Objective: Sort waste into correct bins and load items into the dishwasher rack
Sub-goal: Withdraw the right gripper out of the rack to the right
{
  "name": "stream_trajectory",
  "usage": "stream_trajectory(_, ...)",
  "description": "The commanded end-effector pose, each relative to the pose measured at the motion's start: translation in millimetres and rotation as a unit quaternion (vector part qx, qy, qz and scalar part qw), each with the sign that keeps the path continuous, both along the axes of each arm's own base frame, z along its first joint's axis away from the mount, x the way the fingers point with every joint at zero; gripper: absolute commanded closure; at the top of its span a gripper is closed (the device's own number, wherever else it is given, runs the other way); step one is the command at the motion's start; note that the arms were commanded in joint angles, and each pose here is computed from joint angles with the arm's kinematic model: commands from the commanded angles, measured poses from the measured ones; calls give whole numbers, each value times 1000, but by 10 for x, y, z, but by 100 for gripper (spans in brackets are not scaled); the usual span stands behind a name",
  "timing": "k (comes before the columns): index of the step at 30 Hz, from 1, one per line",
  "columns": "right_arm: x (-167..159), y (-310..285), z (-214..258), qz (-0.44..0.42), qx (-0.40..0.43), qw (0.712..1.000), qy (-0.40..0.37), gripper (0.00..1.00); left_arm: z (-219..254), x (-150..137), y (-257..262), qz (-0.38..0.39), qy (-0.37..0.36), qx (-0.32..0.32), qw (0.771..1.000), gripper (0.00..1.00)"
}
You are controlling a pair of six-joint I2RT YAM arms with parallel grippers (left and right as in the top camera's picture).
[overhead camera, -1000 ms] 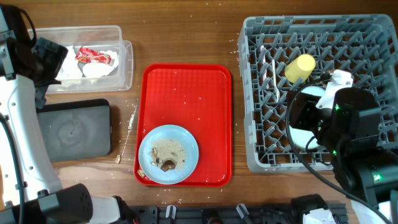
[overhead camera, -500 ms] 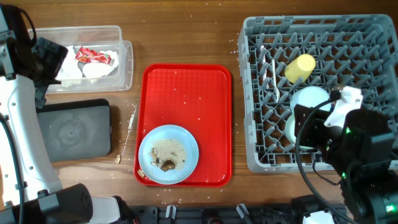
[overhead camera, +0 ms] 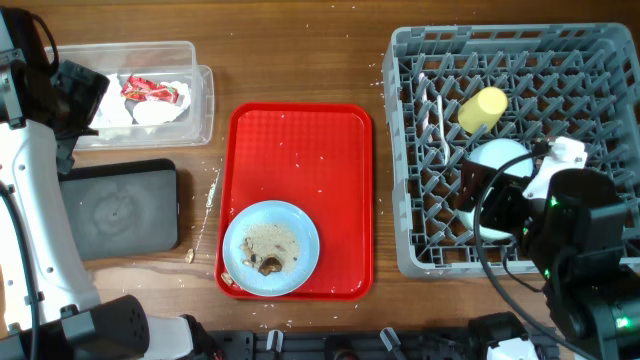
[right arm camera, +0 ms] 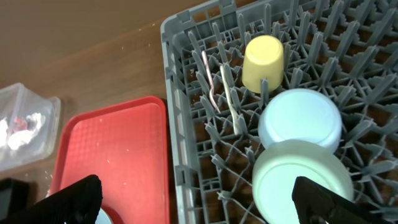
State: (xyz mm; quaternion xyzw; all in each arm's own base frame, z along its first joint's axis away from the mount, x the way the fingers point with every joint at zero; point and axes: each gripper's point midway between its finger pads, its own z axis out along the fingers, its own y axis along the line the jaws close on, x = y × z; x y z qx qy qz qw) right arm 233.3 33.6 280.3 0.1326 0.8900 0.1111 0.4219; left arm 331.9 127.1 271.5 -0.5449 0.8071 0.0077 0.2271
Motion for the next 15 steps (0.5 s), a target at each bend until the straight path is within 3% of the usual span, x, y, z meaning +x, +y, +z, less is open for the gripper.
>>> stream_trajectory(1,80,-6,-92,-57,54,997,23,1,-16,2,13,6,2,-1,1000,0)
stream_trajectory(5,227,-57,28,-68,42,997,-11,0,-16,3,12,6,2,-1,1000,0)
stream_trajectory(10,213,-776,313,-240,-71,964,-84,0,-16,2,13,6,2,-1,1000,0)
stream_trajectory(15,194,-985,326,-268,-84,956,-81,0,-16,3,12,6,2,-1,1000,0)
